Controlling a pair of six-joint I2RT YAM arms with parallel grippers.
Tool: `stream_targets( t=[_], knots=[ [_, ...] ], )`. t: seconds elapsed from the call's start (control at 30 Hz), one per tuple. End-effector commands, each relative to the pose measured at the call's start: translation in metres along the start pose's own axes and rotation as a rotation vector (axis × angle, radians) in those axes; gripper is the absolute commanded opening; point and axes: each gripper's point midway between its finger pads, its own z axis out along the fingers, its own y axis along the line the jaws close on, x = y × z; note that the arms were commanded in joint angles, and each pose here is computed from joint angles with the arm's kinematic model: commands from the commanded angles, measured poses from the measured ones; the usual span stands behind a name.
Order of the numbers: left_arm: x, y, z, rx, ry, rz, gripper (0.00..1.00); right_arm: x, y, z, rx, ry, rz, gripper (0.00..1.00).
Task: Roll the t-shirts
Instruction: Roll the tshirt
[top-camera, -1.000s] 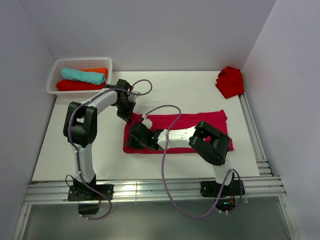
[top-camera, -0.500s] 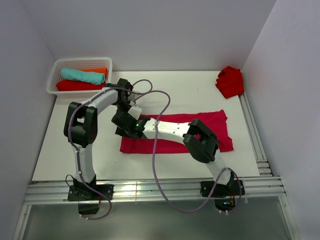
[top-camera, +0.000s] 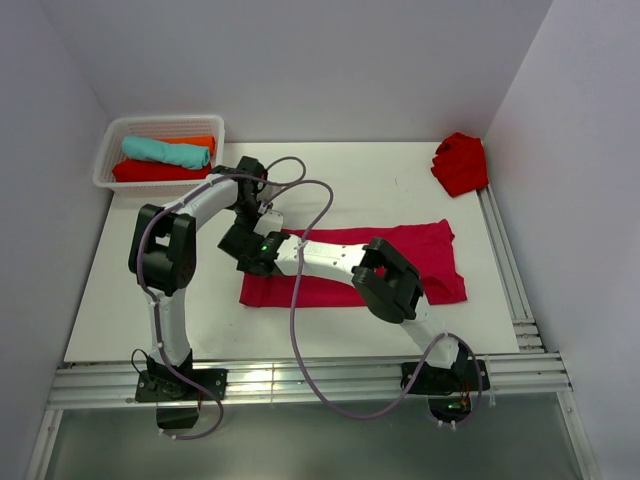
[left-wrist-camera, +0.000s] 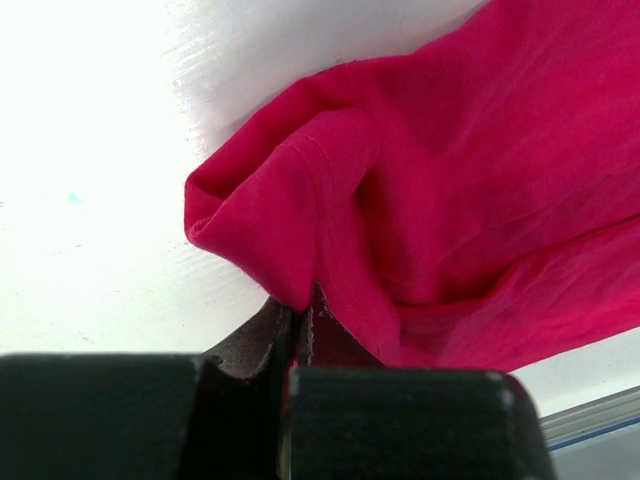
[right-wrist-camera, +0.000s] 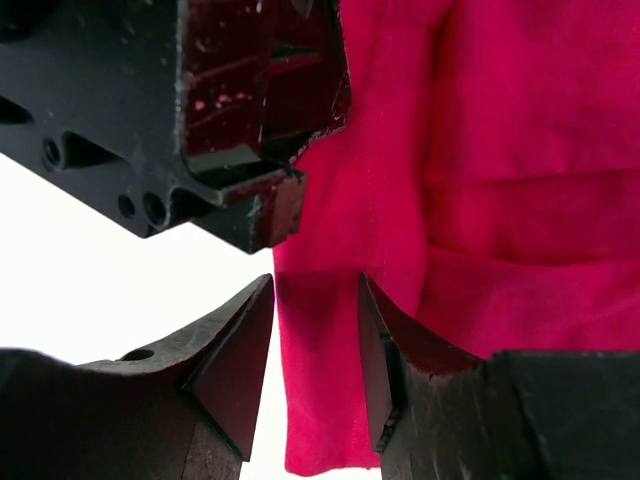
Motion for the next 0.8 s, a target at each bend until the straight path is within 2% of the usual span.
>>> stream_targets(
  t=[0.0,0.63,0.77],
  knots=[
    [-0.013,-0.005,-0.011,-0.007,-0.039,0.001,0.00,-0.016,0.006,-0.009,0.001,-0.060,-0.006,0.47],
    [-0.010,-0.010,-0.010,-0.001,-0.025,0.010,0.00,0.001,0.003,0.021,0.073,-0.017,-0.044,0.48],
    [-0.009,-0.010,-0.009,0.004,-0.024,0.013,0.00,0.003,0.003,0.026,0.066,-0.010,-0.044,0.41]
  ],
)
